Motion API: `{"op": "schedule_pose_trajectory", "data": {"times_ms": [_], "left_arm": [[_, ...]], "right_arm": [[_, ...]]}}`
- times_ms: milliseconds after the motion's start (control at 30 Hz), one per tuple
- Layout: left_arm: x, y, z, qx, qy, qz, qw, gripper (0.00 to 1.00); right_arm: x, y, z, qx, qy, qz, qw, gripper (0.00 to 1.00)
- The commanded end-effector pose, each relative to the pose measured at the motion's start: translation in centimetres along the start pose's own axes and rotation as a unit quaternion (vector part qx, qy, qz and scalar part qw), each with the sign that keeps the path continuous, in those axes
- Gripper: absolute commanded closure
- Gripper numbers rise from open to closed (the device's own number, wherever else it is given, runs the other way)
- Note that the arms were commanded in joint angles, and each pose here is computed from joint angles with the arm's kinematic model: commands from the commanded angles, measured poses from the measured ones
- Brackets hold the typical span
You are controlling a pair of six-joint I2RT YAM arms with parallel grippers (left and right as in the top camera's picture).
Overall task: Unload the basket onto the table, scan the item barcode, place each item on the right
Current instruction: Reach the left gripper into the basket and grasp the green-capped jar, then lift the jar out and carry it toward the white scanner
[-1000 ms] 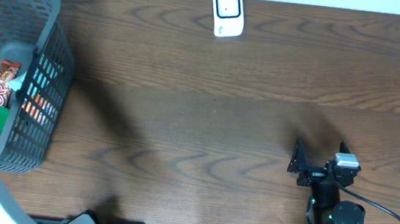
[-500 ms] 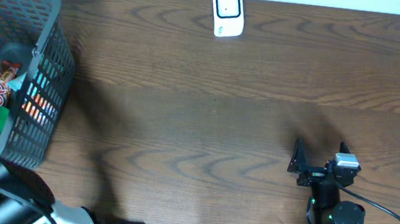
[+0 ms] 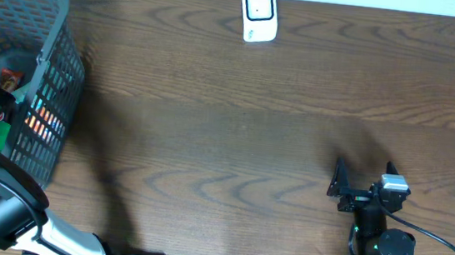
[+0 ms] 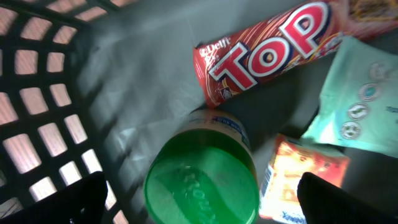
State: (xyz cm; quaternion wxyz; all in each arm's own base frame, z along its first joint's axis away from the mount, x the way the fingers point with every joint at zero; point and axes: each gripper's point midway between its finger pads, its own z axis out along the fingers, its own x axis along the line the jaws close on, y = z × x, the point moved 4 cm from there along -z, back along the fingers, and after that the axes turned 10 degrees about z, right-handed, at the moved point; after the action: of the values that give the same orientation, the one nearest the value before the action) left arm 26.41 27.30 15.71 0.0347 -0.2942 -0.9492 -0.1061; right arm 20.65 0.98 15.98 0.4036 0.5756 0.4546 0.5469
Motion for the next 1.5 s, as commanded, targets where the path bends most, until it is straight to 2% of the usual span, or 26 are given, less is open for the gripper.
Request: {"op": "schedule_pose_trajectory", "data": {"times_ms": [0, 333, 867, 1167, 1400, 1467], "left_arm": [[0.2, -1.1, 1.9, 0.022, 0.011, 0.001, 1.000, 0.02], [-0.1, -2.8, 5.1, 0.036, 0.009, 0.003, 0.999, 0.02], [-0.5, -3.0, 7.4, 0.038, 0.010, -0.002, 0.999, 0.02], [-0.7, -3.7, 9.4, 0.068, 0.016, 0.003, 0.998, 0.01], [-0.6, -3.8, 9.2, 0.072, 0.017, 0.004, 0.997, 0.30], [-0.6, -3.7, 8.9, 0.072, 0.017, 0.004, 0.997, 0.34]], "right_arm": [[-0.2, -0.1, 0.0, 0.001, -0.004, -0.003, 1.000, 0.01], [-0.2, -0.1, 0.0, 0.001, -0.004, -0.003, 1.000, 0.01], [-0.2, -0.1, 0.0, 0.001, -0.004, -0.003, 1.000, 0.01], [-0.2, -0.1, 0.0, 0.001, -0.004, -0.003, 1.000, 0.01], [-0.2, -0.1, 0.0, 0.001, -0.004, -0.003, 1.000, 0.01], [-0.2, -0.1, 0.0, 0.001, -0.004, -0.003, 1.000, 0.01]]}}
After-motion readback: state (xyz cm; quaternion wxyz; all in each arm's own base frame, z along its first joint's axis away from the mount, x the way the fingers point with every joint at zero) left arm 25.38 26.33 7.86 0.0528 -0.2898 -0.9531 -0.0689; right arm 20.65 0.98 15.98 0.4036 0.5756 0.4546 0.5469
